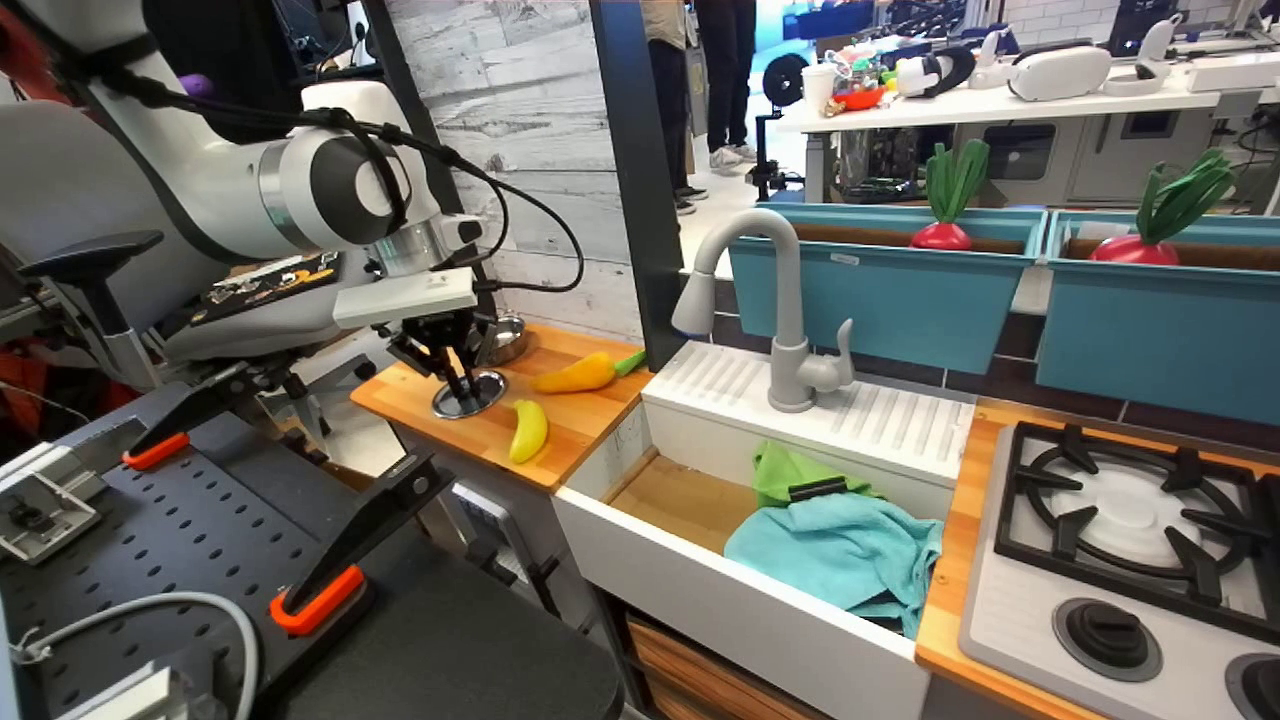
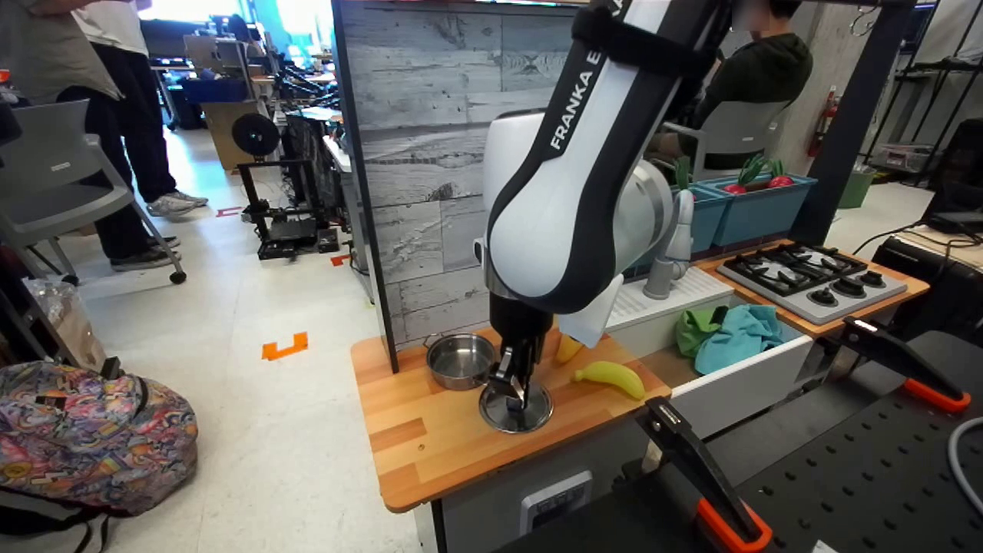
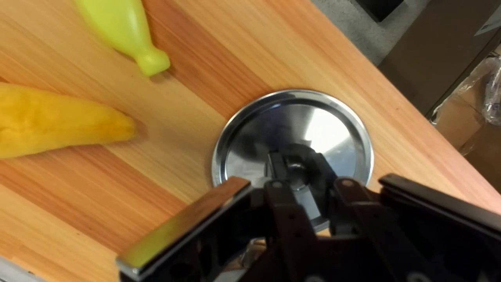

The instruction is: Uncover and cover the pot

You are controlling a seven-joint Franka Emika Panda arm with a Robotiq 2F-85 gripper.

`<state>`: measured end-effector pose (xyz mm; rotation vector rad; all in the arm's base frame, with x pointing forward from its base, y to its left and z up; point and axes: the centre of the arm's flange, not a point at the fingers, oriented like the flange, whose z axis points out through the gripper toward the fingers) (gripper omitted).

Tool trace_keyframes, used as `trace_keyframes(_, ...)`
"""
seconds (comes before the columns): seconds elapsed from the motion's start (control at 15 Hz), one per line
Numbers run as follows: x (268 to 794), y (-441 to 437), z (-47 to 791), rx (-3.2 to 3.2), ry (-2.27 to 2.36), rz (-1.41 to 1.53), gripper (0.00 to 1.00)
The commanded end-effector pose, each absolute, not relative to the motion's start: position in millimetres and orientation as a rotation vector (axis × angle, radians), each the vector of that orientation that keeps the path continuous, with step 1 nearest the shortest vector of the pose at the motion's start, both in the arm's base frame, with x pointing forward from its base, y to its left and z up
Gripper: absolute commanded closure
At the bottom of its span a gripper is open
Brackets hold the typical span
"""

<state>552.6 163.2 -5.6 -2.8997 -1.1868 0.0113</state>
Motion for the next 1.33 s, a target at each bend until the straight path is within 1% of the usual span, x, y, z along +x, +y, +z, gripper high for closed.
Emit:
trace_keyframes(0.0,565,167,-9,-2.902,-1.198,0.039,0.95)
trace_keyframes(0.93,526,139,5,-2.957,-1.163,0.009,0.95)
trace_keyframes(1.27,520,133,18,-2.987,-1.151,-0.023,0.95)
